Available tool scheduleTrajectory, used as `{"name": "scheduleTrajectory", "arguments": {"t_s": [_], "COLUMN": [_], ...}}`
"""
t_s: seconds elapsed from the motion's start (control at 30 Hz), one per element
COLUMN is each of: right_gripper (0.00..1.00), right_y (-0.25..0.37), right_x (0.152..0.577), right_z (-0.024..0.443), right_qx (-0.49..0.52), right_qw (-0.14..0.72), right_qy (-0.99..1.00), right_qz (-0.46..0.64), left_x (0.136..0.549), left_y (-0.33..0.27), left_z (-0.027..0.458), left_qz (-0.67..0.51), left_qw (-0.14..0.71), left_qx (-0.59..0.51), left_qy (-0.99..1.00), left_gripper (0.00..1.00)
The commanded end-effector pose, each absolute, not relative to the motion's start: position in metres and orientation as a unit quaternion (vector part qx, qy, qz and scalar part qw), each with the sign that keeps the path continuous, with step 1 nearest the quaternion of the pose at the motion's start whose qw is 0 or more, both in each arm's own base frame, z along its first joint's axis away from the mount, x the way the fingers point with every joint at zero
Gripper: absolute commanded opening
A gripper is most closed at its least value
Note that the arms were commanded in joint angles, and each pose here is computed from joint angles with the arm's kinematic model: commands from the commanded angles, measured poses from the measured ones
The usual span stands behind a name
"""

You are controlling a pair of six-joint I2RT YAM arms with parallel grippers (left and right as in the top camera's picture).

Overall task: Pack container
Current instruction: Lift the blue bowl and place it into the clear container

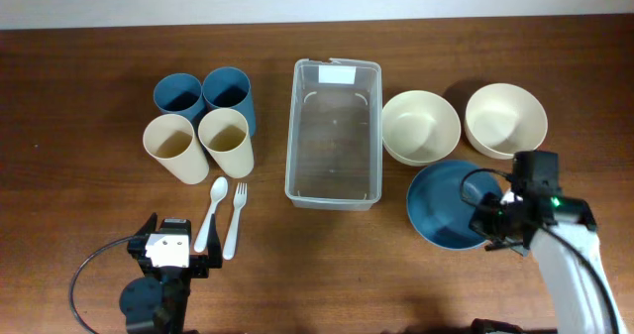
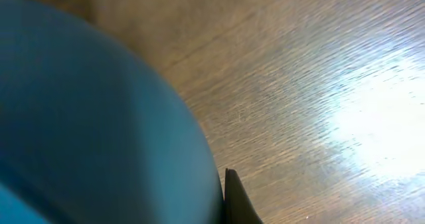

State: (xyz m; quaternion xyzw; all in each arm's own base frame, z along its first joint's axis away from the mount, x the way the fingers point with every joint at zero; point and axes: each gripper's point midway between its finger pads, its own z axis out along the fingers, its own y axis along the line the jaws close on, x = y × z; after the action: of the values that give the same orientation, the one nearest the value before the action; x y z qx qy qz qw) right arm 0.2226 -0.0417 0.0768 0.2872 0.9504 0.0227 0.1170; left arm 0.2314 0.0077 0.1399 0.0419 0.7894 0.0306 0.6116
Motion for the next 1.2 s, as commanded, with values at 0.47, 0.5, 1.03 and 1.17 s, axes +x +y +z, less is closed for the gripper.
{"name": "scheduleTrajectory", "arguments": {"t_s": [0.47,0.5,1.03,1.17], "right_gripper": [0.04,0.04,0.04,0.04], "right_y": [0.0,0.007,0.146,0.159], "right_x": [0.262,0.27,0.419,0.448], "right_z": [0.252,0.265,0.199,0.171], "right_qx": [0.215,0.2,0.054,0.052], "right_qw": [0.248,0.254,0.172,0.173], "right_qy": [0.938,0.939,0.973,0.972], "right_qz": [0.109,0.114,0.146,0.151], "left_x": [0.231,0.231,0.231,0.231], "left_y": [0.005,0.005,0.005,0.005], "left_z": [0.139,0.139,0.139,0.139], "left_qz": [0.029,0.029,0.029,0.029], "left_qw": [0.613,0.613,0.613,0.613], "left_qx": [0.052,0.052,0.052,0.052], "left_qy": [0.788,0.788,0.788,0.788], "left_gripper": [1.0,1.0,1.0,1.0]}}
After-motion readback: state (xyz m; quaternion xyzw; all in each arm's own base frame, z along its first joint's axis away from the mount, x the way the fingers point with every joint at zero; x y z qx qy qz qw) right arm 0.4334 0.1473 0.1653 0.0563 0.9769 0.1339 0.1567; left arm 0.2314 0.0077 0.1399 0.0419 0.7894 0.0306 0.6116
